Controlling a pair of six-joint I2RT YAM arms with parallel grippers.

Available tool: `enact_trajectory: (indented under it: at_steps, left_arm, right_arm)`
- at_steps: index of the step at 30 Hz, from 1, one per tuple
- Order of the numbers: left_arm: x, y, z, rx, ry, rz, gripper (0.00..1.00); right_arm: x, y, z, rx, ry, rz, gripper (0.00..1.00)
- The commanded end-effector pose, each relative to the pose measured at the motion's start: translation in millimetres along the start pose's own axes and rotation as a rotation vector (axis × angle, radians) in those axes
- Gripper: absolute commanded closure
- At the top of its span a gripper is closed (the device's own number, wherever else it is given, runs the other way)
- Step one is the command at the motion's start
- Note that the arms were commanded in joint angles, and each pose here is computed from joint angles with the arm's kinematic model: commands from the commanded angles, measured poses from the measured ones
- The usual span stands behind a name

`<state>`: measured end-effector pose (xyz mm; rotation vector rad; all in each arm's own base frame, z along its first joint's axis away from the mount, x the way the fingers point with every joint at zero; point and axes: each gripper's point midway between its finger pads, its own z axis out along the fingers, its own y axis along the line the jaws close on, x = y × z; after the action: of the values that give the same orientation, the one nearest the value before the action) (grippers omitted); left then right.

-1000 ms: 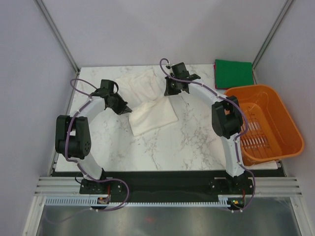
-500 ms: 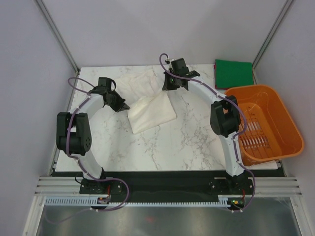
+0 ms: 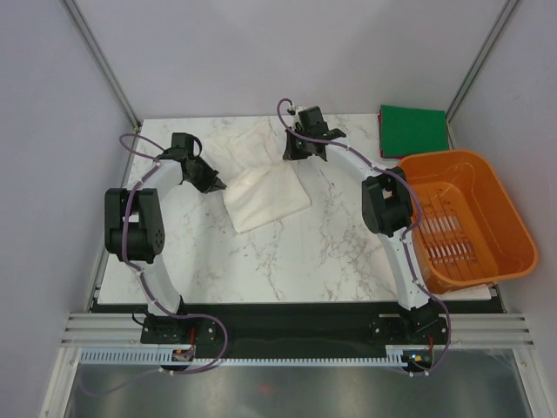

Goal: Fold and stack the t-shirts
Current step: Fold the tshirt

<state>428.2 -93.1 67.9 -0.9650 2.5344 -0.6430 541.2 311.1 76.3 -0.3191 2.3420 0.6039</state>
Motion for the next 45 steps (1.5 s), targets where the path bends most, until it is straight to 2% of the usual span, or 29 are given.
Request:
enact_trajectory:
  at_steps: [1,2,3,4,5,6,7,8,9,12,13,17,20,26,29,32,34,38,41,43,45]
  left_arm:
    - [-23,-10,-3,0.04,-0.046,0.032,0.91]
    - [-27,-11,-6,0.043,-0.057,0.032,0.84]
    - [-28,-13,-8,0.048,-0.063,0.033,0.7]
    - [-31,-12,-10,0.044,-0.075,0.033,0.64]
    - [-33,-13,-15,0.047,-0.088,0.042,0.5]
    - [-35,-12,-17,0.042,-0.103,0.056,0.36]
    - [-37,-11,-20,0.036,-0.115,0.069,0.29]
    - [-35,-6,-23,0.024,-0.122,0.09,0.29]
    - [-35,-9,-34,0.034,-0.145,0.104,0.35]
    - [-16,-1,-40,0.027,-0.129,0.117,0.35]
    - [-10,-4,-46,0.043,-0.132,0.162,0.4]
    - [44,6,-41,0.061,-0.016,0.228,0.41]
    - [69,16,-38,0.047,0.018,0.245,0.42]
    - [96,13,-29,0.097,0.085,0.298,0.43]
    - [100,21,-24,0.069,0.103,0.275,0.44]
    - [95,32,-28,0.023,0.05,0.249,0.45]
    - [87,38,-33,-0.006,-0.001,0.252,0.45]
    - [78,42,-43,-0.01,-0.02,0.251,0.44]
    - [82,34,-50,0.052,0.008,0.249,0.42]
    - [98,10,-53,0.205,0.098,0.291,0.41]
    - [112,-3,-59,0.287,0.176,0.289,0.43]
  right_arm:
    - [-39,8,3,-0.046,-0.11,-0.058,0.91]
    - [-46,12,1,-0.067,-0.123,-0.069,0.83]
    - [-46,15,1,-0.084,-0.122,-0.077,0.79]
    - [-49,17,-3,-0.098,-0.127,-0.086,0.75]
    - [-46,15,-5,-0.095,-0.117,-0.091,0.66]
    - [-55,15,-18,-0.081,-0.135,-0.093,0.63]
    - [-54,13,-24,-0.071,-0.131,-0.09,0.61]
    - [-40,4,-26,-0.063,-0.093,-0.08,0.58]
    - [-37,2,-33,-0.06,-0.081,-0.078,0.57]
    - [-11,-8,-55,-0.047,0.012,-0.081,0.54]
    - [-6,-8,-67,-0.047,0.031,-0.086,0.54]
    - [43,-19,-79,-0.063,0.165,-0.099,0.54]
    - [67,-17,-83,-0.109,0.244,-0.129,0.54]
    - [109,-26,-80,-0.125,0.349,-0.152,0.54]
    - [119,-21,-79,-0.167,0.367,-0.137,0.54]
    - [123,-17,-81,-0.191,0.373,-0.115,0.55]
    - [121,-25,-83,-0.132,0.372,-0.113,0.57]
    - [98,-37,-95,-0.027,0.325,-0.114,0.59]
    - [73,-28,-110,-0.011,0.273,-0.08,0.59]
    - [69,-12,-115,-0.089,0.265,-0.066,0.58]
    - [72,-3,-116,-0.139,0.273,-0.056,0.55]
